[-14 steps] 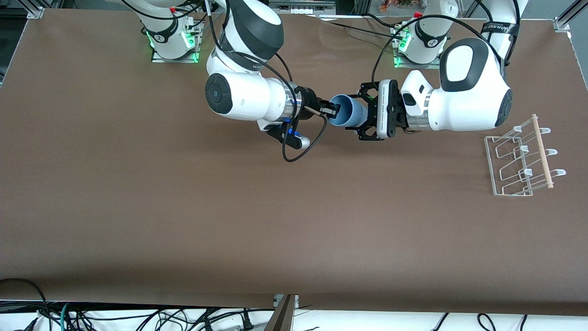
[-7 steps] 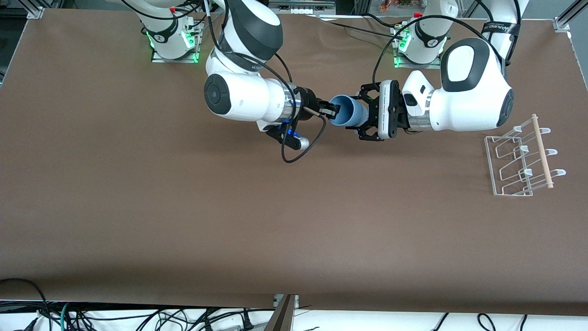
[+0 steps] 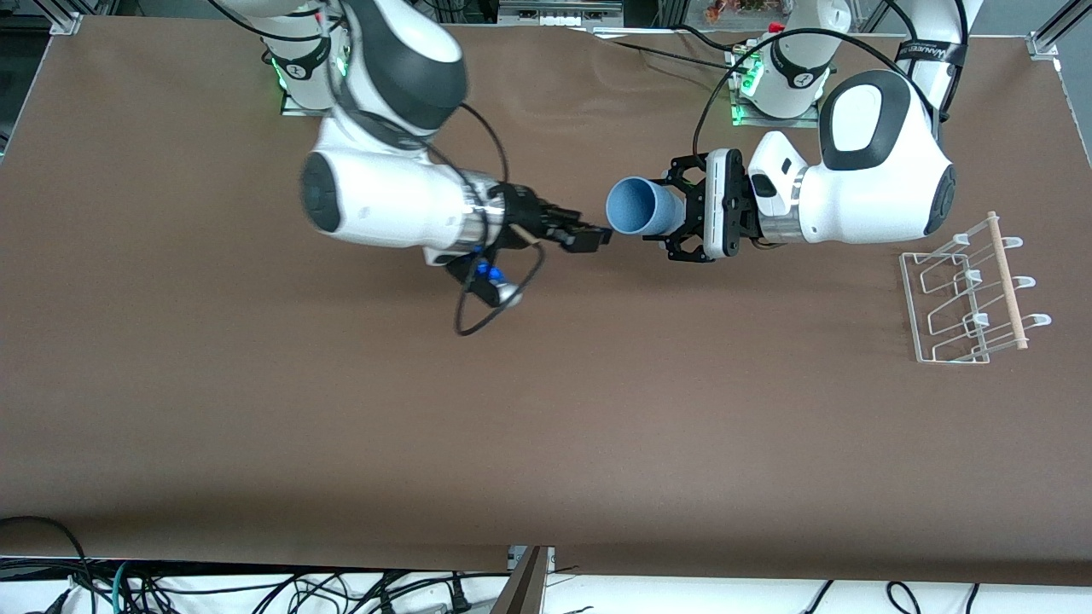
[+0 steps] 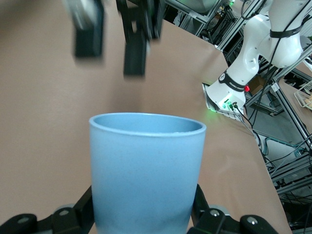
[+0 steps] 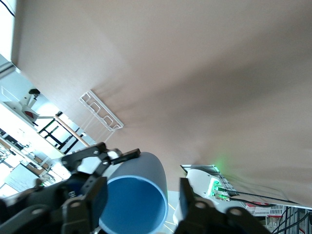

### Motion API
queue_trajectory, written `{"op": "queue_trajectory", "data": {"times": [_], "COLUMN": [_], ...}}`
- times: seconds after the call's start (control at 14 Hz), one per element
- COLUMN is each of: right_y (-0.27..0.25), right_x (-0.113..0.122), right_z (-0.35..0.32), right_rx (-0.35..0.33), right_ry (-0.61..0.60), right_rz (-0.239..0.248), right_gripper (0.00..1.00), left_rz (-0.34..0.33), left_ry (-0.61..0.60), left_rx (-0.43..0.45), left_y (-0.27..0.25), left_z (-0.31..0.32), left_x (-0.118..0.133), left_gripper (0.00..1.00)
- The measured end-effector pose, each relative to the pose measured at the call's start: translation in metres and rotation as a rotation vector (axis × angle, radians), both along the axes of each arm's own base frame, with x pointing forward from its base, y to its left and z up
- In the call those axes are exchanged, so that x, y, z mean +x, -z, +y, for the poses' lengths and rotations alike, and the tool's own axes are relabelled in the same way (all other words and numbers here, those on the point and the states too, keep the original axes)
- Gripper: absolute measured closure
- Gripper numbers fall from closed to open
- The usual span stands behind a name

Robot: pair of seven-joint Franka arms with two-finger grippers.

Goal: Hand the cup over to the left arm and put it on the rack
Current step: 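Open the right gripper and withdraw it while the left gripper holds the cup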

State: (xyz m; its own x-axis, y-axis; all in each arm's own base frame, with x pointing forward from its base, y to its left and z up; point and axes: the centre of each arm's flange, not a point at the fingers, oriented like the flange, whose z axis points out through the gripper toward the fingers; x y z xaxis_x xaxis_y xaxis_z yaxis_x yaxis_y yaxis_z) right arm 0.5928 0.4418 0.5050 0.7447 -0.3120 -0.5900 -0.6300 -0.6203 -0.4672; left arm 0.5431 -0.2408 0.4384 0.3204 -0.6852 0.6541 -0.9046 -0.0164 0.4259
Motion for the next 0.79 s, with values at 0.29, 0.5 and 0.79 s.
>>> {"op": "queue_trajectory", "data": {"times": [0.29, 0.5, 0.79], "right_y": [-0.036, -0.086, -0.15], "right_x": [0.022, 0.019, -0.013], "right_z": [-0.08, -0.142, -0.244], "right_rx": [-0.013, -0.03, -0.085], "right_ry": [-0.005, -0.047, -0.171], "right_rz": [0.019, -0.017, -0.062], "right_gripper": [0.01, 0.01, 0.01], "left_rz": [0.013, 0.068, 0.108], "left_ry": [0.02, 0.017, 0.005], "left_rx": [0.171, 0.394, 0.819], "left_y": [0.002, 0.007, 0.023], "left_z": [0.026, 0.042, 0.067], "left_x": [0.0, -0.006, -0.015], "left_gripper": [0.22, 0.22, 0.22]}}
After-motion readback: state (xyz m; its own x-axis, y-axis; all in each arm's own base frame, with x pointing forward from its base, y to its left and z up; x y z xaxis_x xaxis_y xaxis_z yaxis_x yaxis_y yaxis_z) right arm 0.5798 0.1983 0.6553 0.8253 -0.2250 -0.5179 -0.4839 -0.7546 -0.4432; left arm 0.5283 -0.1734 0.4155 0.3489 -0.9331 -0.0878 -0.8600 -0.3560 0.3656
